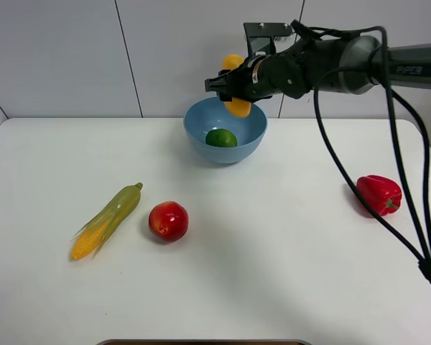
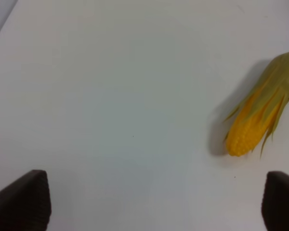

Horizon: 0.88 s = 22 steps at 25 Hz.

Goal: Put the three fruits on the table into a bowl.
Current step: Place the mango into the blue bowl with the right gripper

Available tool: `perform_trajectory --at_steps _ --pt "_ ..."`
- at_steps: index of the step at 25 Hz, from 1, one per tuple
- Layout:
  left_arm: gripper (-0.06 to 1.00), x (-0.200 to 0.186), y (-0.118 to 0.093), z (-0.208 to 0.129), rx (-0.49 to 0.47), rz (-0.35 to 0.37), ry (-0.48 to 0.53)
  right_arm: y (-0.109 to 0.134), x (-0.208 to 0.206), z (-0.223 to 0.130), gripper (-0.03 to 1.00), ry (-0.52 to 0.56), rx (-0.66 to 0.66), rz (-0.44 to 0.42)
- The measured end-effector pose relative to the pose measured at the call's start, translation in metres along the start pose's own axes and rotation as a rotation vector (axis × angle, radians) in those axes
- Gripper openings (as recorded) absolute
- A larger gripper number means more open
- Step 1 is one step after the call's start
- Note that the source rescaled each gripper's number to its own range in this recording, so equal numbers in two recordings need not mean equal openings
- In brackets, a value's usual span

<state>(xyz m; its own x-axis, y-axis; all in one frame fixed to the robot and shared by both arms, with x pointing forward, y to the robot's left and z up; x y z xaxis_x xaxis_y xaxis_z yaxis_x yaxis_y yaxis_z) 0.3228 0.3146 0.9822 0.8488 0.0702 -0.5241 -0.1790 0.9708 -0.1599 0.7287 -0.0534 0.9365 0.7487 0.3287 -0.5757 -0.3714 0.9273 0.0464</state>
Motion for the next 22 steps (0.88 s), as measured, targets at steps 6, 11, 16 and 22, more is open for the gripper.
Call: perform_trajectory --at_steps 6,11,16,22 --pt "0.7 0.0 0.0 0.0 0.0 0.0 0.0 0.002 0.04 -0.02 0.0 0.029 -0.037 0.006" --pt "0.7 0.0 0.0 0.0 0.0 0.0 0.0 0.002 0.061 -0.036 0.0 0.057 -0.05 0.006" --pt "0.71 0.0 0.0 0.0 0.001 0.0 0.0 0.003 0.072 -0.049 0.0 0.071 -0.084 0.012" --pt "0.71 0.0 0.0 0.0 0.001 0.0 0.0 0.003 0.074 -0.052 0.0 0.076 -0.072 0.014"
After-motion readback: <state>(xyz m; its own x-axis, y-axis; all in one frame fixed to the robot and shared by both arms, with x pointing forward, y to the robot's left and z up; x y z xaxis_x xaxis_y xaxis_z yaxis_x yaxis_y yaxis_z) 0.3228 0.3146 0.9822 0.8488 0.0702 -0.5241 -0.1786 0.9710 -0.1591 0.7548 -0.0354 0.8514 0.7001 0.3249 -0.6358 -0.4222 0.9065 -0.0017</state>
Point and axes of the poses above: a point on each arm's last joint axis where the gripper is mounted, x pointing out along that axis toward the gripper, y along the wrist's bending axis when the last joint is at zero, z = x × y, the point moved 10 cm from there along x, pointing out along that axis toward the gripper, and after that the axes turned 9 degrees about -x, right-handed, at the moved point
